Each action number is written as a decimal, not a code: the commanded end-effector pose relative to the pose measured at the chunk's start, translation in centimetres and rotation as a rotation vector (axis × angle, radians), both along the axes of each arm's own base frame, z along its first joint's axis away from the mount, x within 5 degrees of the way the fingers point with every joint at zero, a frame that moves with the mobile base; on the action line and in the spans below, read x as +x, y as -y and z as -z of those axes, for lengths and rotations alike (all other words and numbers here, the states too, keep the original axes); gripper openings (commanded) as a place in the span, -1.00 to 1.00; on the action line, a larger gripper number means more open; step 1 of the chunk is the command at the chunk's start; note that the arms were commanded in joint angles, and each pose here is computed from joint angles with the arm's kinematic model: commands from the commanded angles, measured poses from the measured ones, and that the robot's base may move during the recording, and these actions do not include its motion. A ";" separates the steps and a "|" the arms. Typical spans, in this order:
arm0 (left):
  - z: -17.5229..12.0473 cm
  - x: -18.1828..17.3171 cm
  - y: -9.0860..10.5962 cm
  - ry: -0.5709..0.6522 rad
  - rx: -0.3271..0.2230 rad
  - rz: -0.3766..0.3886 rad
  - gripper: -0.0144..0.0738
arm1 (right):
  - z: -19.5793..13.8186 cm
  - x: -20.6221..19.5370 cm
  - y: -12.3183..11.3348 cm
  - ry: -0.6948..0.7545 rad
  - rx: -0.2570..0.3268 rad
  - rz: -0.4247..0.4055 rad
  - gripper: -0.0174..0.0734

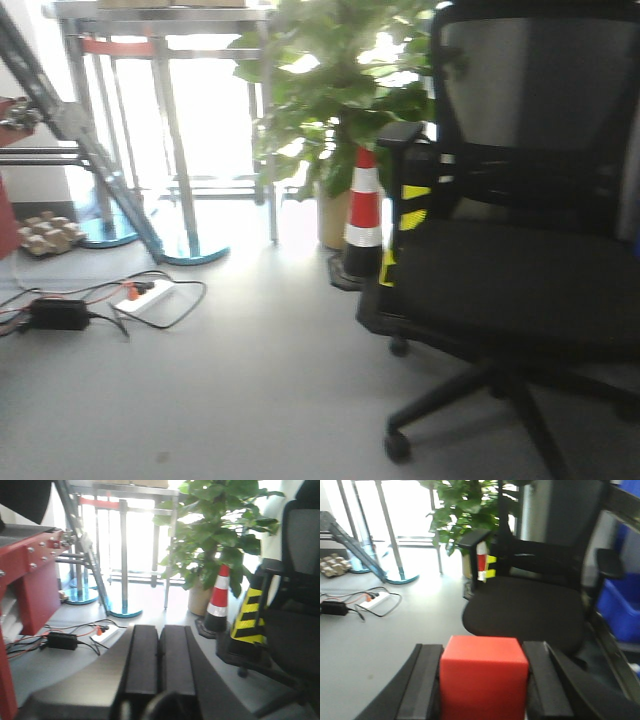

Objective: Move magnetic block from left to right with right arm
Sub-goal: 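Drive the base to the second carpeted table, cube held in right gripper, then hold the red cube in the right gripper above the second table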

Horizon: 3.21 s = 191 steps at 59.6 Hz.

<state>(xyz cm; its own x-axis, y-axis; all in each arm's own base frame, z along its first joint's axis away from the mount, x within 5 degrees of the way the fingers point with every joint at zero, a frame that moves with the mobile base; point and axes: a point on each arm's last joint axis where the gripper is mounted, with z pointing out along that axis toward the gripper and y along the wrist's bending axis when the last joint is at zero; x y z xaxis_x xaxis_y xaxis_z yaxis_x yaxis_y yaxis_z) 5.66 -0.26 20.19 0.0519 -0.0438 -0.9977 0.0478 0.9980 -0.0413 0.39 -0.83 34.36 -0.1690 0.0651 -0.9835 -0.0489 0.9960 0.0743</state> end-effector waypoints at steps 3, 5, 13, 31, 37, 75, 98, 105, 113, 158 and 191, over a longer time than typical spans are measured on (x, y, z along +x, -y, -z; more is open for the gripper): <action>-0.5 -0.1 0.0 0.090 -0.010 -0.002 -0.94 | -1.5 0.1 0.0 0.097 -0.007 -0.001 -0.18; -0.5 -0.1 0.0 0.090 -0.010 -0.002 -0.94 | -1.5 0.1 0.0 0.097 -0.007 -0.001 -0.18; -0.5 -0.1 0.0 0.090 -0.010 -0.002 -0.94 | -1.5 0.1 0.0 0.097 -0.007 -0.001 -0.18; -0.5 -0.1 0.0 0.090 -0.010 -0.002 -0.94 | -1.5 0.1 0.0 0.097 -0.007 -0.001 -0.18; -0.5 -0.1 0.0 0.090 -0.010 -0.002 -0.94 | -1.5 0.1 0.0 0.097 -0.007 -0.001 -0.18; -0.5 -0.1 0.0 0.090 -0.010 -0.002 -0.94 | -1.5 0.1 0.0 0.097 -0.007 -0.001 -0.18; -0.5 -0.1 0.0 0.090 -0.010 -0.002 -0.94 | -1.5 0.1 0.0 0.097 -0.007 -0.001 -0.18; -0.5 -0.1 0.0 0.090 -0.010 -0.002 -0.94 | -1.5 0.1 0.0 0.097 -0.007 -0.001 -0.18; -0.5 -0.1 0.0 0.090 -0.010 -0.002 -0.94 | -1.5 0.1 0.0 0.097 -0.007 -0.001 -0.18; -0.5 -0.1 0.0 0.090 -0.010 -0.002 -0.94 | -1.5 0.1 0.0 0.097 -0.007 -0.001 -0.18; -0.5 -0.1 0.0 0.090 -0.010 -0.002 -0.94 | -1.5 0.1 0.0 0.097 -0.007 -0.001 -0.18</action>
